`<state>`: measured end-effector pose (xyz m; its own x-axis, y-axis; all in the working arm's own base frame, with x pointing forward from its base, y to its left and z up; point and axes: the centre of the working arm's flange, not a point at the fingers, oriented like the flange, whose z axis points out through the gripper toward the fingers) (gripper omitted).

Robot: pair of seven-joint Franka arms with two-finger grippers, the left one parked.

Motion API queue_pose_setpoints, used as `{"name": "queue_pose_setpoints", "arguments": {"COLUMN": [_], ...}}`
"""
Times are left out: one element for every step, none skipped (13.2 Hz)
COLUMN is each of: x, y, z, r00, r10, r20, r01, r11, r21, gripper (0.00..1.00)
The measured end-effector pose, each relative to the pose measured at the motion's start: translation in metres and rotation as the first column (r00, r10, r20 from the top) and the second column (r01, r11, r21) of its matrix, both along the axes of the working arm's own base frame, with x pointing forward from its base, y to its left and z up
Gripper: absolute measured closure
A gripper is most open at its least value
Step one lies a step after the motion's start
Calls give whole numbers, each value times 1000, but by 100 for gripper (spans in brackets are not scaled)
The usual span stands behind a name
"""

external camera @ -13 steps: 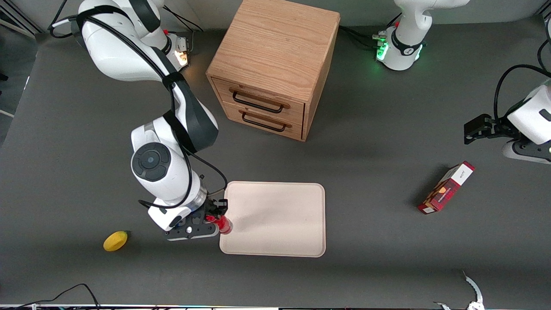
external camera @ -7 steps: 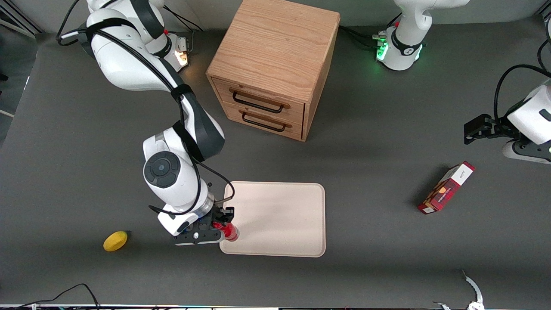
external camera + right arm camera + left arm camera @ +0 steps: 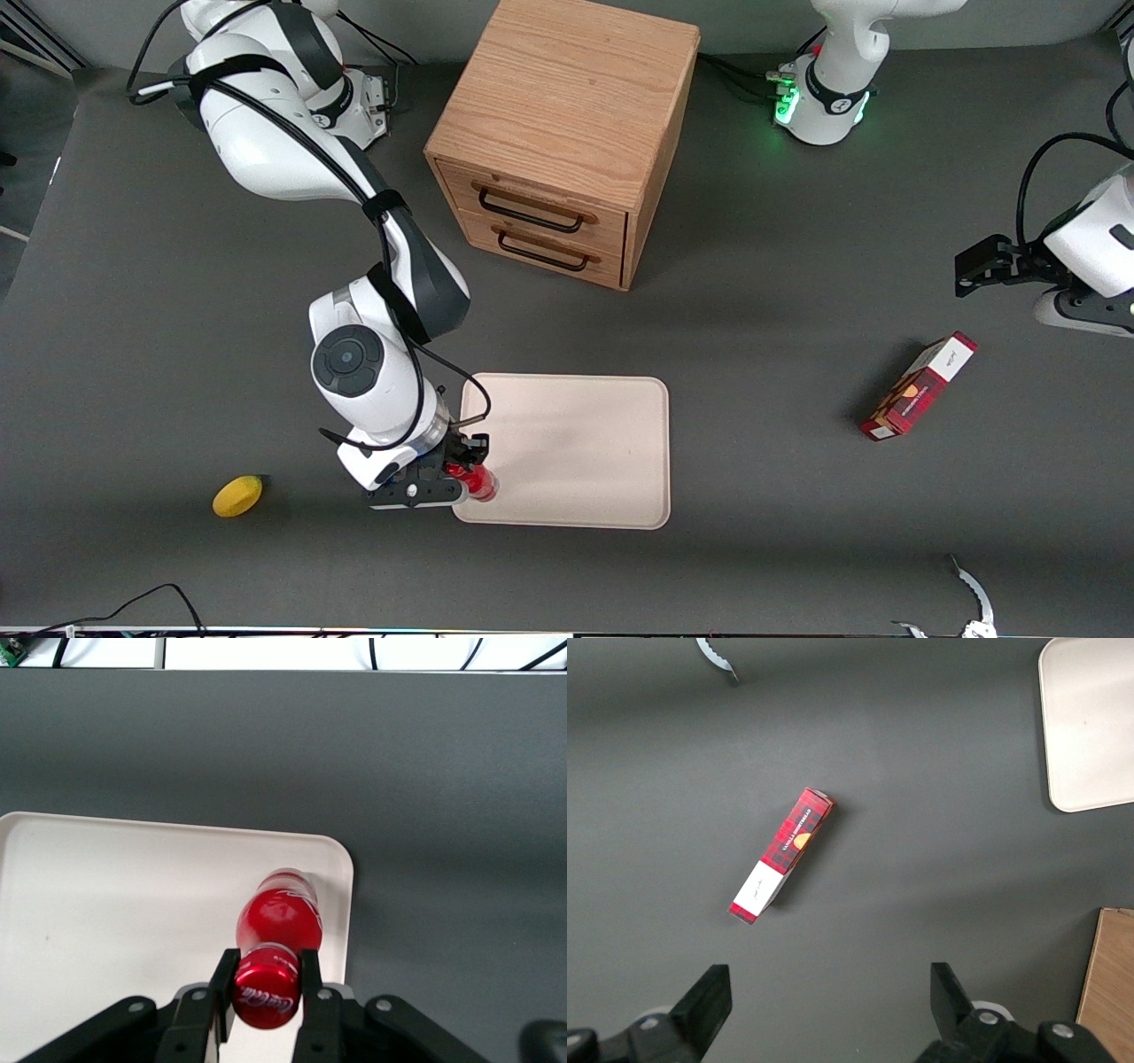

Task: Place coke bottle on tray
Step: 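Lower the bottle onto the tray's edge and open the right gripper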

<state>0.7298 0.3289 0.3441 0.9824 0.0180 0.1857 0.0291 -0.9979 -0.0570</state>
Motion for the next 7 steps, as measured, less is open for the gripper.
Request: {"name": "queue_pose_setpoints", "arguments": {"x": [0, 1, 1, 1, 1, 2, 2], "y": [0, 0, 0, 0, 1, 0, 0], "z": [-4, -7, -10, -11, -11, -10, -10], "r00": [1000, 1000, 1000, 1000, 1000, 1000, 1000], "r10": [0, -1, 0, -1, -2, -4, -6], "r20": [-2, -4, -4, -4, -1, 4, 4], "r01": [0, 1, 0, 1, 2, 4, 6], "r11": [1000, 1000, 1000, 1000, 1000, 1000, 1000], "r21": [-1, -2, -2, -1, 1, 2, 2], "gripper": [69, 69, 69, 68, 63, 63, 56]}}
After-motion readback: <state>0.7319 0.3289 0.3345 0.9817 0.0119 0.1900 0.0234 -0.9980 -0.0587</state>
